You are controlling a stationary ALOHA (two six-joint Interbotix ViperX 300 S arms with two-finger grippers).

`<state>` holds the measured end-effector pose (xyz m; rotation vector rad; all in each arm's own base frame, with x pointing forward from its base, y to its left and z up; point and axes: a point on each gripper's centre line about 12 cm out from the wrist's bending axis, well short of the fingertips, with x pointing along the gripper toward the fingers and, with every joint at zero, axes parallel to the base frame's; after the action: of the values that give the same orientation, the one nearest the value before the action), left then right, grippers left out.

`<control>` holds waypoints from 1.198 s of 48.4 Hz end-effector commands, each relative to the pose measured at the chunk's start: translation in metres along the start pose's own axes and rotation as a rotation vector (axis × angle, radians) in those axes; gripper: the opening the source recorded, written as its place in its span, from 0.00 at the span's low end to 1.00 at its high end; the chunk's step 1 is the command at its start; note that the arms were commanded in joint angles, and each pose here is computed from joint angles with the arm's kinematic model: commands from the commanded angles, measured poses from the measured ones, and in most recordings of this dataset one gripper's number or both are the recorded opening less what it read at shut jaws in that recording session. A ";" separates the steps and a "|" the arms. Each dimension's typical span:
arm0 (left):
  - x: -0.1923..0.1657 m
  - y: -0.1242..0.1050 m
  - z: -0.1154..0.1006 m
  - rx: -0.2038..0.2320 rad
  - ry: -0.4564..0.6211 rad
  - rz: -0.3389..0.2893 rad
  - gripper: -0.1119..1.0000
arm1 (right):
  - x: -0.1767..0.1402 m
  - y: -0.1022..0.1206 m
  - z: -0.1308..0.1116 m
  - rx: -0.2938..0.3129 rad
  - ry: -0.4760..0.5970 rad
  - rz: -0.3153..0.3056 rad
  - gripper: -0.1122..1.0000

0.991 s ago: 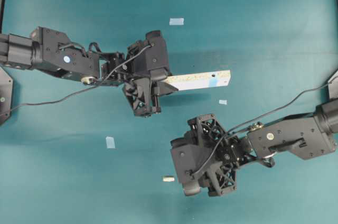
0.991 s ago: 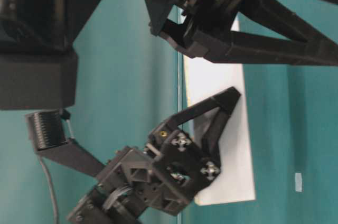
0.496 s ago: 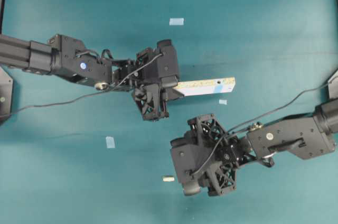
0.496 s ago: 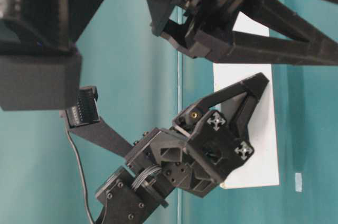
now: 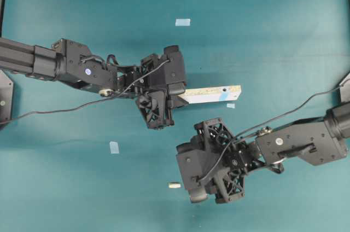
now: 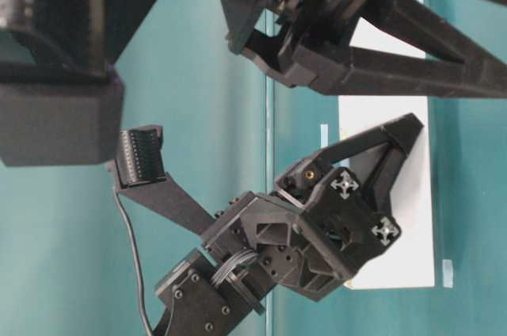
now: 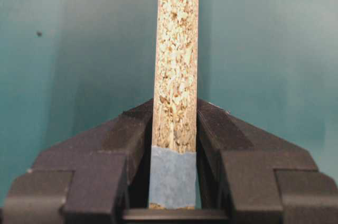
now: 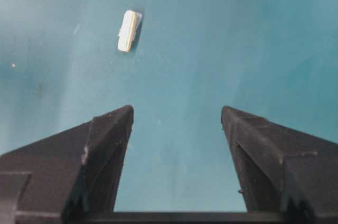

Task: Move the wooden board into place and insert the rod into its hole.
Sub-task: 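Slide the board further down and right with the left gripper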

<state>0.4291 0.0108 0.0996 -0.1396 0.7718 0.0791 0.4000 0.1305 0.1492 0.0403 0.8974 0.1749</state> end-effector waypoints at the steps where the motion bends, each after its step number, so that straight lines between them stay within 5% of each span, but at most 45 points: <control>1: -0.005 -0.003 0.011 -0.026 -0.027 -0.007 0.29 | -0.006 0.004 0.012 -0.002 -0.035 0.011 0.78; 17: 0.001 -0.002 0.017 -0.022 -0.042 -0.006 0.31 | -0.002 0.004 0.010 -0.013 -0.033 0.009 0.78; 26: 0.000 -0.002 0.015 -0.002 -0.032 -0.005 0.75 | -0.002 0.004 0.010 -0.013 -0.027 0.006 0.78; 47: -0.024 -0.003 0.017 0.080 0.019 -0.005 0.72 | -0.007 0.007 0.026 0.004 -0.038 0.006 0.78; 58: -0.047 -0.004 0.021 0.080 -0.013 -0.009 0.72 | -0.001 0.010 0.045 0.096 0.015 -0.018 0.78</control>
<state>0.4113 0.0088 0.1248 -0.0736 0.8181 0.0436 0.4219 0.1368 0.1615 0.0946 0.9457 0.1199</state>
